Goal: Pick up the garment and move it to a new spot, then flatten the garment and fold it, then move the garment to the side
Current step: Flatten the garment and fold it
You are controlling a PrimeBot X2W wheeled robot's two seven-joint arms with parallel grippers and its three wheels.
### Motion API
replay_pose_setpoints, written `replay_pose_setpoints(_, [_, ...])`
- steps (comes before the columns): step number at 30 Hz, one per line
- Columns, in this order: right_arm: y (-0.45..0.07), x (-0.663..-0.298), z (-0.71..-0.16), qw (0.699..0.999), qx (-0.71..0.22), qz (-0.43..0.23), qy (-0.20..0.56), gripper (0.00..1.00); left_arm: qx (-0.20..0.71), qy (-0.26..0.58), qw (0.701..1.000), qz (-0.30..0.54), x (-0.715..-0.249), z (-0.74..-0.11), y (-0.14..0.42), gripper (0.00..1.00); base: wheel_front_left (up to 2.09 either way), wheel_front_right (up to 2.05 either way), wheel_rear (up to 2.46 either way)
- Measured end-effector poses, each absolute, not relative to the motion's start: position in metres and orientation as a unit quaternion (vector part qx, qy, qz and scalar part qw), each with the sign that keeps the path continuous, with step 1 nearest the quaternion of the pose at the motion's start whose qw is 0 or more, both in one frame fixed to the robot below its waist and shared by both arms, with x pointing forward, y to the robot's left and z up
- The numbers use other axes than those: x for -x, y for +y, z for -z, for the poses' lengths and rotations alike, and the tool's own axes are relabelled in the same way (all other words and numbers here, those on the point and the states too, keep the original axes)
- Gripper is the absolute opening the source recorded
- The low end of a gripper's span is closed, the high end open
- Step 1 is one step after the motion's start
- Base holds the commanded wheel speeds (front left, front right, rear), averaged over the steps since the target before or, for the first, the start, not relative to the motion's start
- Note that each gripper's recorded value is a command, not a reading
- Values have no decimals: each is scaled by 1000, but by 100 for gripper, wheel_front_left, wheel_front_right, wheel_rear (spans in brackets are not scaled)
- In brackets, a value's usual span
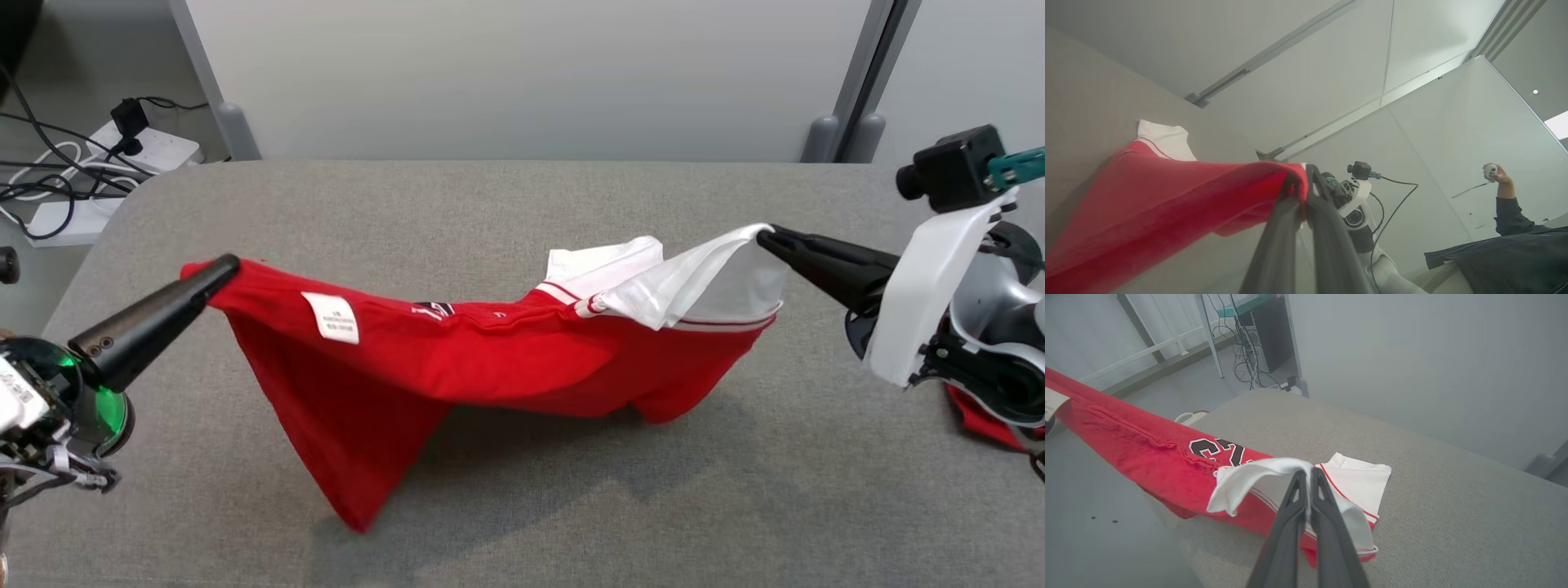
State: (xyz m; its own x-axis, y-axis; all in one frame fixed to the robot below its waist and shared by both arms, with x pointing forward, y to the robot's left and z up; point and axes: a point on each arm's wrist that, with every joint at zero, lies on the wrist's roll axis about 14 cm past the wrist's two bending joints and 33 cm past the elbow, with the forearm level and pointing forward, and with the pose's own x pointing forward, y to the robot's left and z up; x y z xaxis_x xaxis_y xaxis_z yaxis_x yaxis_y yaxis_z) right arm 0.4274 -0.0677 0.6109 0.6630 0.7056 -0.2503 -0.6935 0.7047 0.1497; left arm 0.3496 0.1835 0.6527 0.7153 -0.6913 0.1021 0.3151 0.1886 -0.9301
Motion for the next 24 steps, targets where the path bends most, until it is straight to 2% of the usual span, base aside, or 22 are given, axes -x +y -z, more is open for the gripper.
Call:
replay_pose_setpoints(3, [-70,-431,-611,910,-29,-385,149,0,502,216,771,328,-350,-636,177,0,0,0,0])
replay_pose_setpoints(4, [-69,-430,-599,903,-23,-391,177,0,469,262,786,306,-350,-609,173,0,0,0,0])
replay_pose_setpoints(6, [-66,-426,-581,890,-26,-400,217,0,447,314,789,281,-347,-575,170,0,0,0,0])
replay_pose_setpoints(10, [-62,-408,-533,844,-35,-421,332,0,388,426,784,231,-336,-505,172,0,0,0,0])
replay_pose_setpoints(13, [-67,-398,-505,809,-33,-427,402,0,337,504,767,211,-324,-462,174,0,0,0,0])
replay_pose_setpoints(16, [-67,-407,-496,800,-32,-430,417,0,310,555,744,204,-322,-433,172,0,0,0,0])
replay_pose_setpoints(19, [-62,-442,-502,815,-16,-427,390,0,268,580,742,203,-348,-420,174,0,0,0,0])
replay_pose_setpoints(21, [-56,-486,-519,845,-19,-412,340,0,245,553,770,205,-389,-423,175,0,0,0,0])
replay_pose_setpoints(22, [-56,-513,-532,865,-25,-397,305,0,239,497,807,209,-426,-435,174,0,0,0,0])
replay_pose_setpoints(24, [-64,-577,-572,916,-29,-347,201,0,219,307,906,194,-522,-490,181,0,0,0,0])
